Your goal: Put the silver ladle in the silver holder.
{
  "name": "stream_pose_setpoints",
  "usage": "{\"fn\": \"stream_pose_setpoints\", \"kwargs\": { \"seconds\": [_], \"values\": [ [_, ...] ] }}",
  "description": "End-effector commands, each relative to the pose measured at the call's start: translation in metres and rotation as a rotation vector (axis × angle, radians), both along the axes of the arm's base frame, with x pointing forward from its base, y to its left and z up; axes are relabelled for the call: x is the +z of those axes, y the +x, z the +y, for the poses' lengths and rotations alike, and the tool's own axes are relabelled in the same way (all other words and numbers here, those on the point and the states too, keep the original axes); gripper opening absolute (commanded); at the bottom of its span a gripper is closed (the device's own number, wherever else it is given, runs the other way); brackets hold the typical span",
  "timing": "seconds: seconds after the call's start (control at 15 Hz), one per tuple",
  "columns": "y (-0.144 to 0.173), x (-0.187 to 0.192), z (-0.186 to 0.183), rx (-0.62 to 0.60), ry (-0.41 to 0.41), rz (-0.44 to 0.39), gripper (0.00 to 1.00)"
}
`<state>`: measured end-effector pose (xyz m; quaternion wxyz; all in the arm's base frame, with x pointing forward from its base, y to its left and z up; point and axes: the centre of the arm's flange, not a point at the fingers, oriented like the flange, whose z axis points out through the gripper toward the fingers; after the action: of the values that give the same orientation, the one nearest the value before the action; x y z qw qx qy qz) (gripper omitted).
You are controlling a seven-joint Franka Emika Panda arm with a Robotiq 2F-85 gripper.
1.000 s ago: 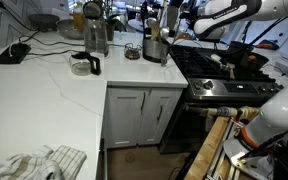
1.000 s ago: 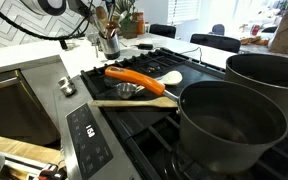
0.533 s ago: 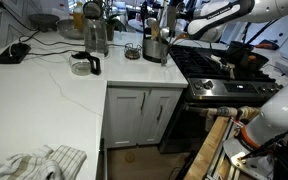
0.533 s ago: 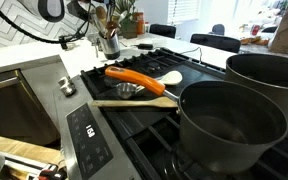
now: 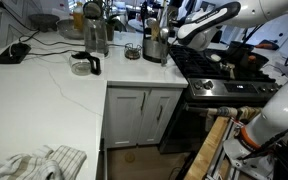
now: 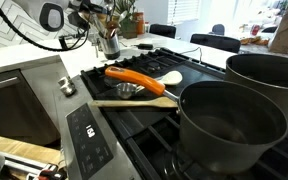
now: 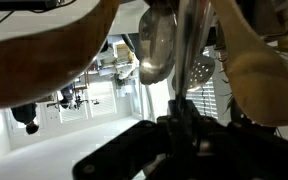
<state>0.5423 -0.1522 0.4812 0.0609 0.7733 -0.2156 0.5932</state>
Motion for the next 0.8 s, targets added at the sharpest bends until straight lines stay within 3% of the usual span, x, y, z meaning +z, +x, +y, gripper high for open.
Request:
{"fn": "stream_pose_setpoints", "kwargs": {
  "seconds": [0.0,0.4,0.73],
  "values": [
    [0.011,-0.013,0.009,-0.025,-0.024,0.031,0.03],
    [0.011,-0.036,0.005,-0.035,-0.041,0.129,0.03],
    [0.011,-0.039,0.007,-0.016,-0.052,0.161,0.03]
  ]
}}
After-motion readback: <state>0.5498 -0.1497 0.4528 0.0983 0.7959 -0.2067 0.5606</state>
